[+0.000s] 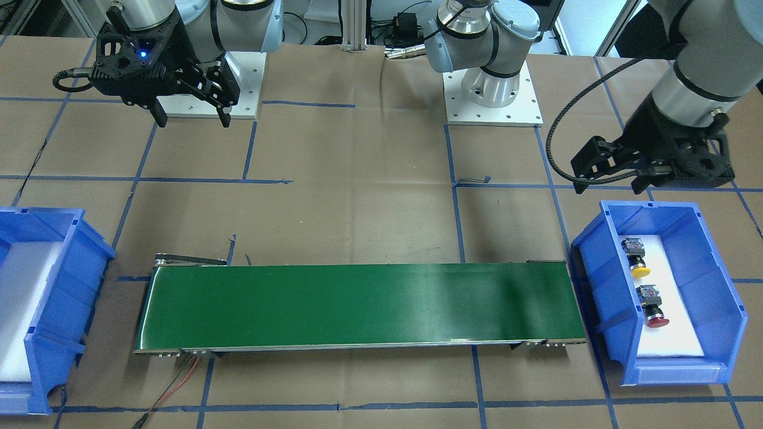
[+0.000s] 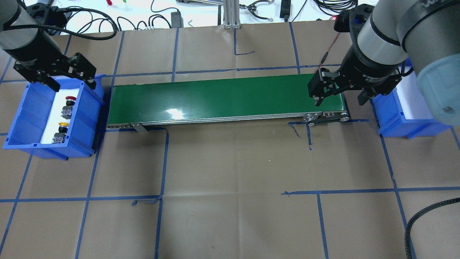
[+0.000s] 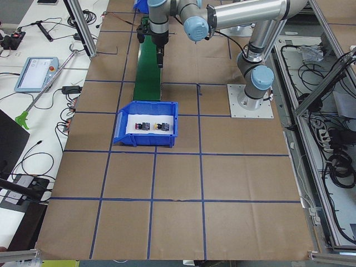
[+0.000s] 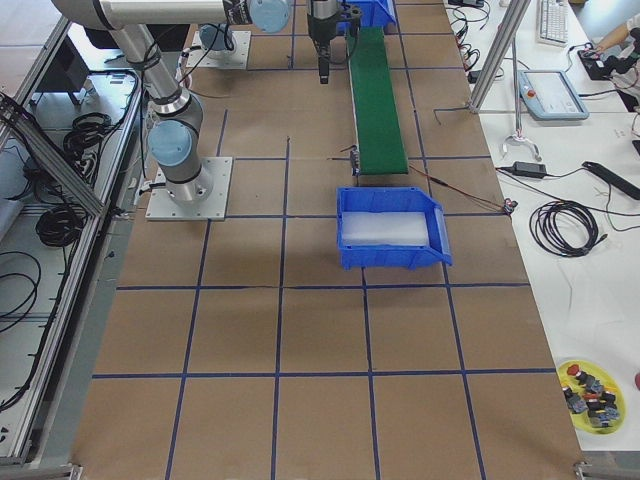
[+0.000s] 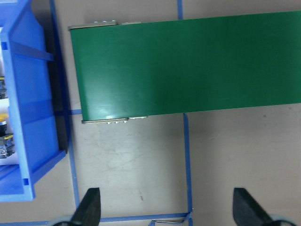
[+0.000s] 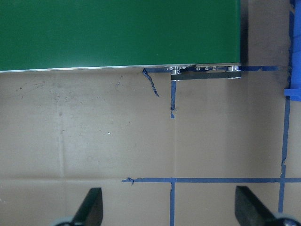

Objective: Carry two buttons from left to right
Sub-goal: 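Move the left gripper over the blue bin holding the buttons, then lower the left gripper into the bin and grasp the yellow button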

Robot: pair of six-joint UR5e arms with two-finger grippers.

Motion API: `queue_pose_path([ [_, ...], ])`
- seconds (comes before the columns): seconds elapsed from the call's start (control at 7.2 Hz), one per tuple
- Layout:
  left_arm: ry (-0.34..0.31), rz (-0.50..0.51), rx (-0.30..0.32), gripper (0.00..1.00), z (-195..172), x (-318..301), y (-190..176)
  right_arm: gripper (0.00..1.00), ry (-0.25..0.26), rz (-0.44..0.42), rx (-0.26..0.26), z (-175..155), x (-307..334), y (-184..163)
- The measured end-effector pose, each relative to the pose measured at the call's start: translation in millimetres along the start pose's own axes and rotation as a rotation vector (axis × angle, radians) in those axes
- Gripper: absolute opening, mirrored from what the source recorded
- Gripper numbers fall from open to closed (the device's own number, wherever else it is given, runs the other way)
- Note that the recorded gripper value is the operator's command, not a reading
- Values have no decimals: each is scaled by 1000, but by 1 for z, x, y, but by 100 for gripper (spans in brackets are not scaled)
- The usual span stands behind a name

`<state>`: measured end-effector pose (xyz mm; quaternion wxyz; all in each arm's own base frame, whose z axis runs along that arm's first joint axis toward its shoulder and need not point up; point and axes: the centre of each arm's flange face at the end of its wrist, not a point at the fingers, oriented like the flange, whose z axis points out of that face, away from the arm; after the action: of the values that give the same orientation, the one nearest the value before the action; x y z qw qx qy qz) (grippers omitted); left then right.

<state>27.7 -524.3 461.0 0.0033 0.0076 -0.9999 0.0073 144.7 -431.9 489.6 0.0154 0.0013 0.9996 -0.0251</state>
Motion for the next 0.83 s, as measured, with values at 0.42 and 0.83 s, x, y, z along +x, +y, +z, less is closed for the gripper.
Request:
queue_pose_path([
  [0.42, 1, -45, -15, 100, 7, -91, 9, 100, 1, 0, 3, -1, 1, -1],
  [0.83, 13, -54, -38, 100, 30, -164, 14, 100, 1, -3, 2, -1, -1, 0],
])
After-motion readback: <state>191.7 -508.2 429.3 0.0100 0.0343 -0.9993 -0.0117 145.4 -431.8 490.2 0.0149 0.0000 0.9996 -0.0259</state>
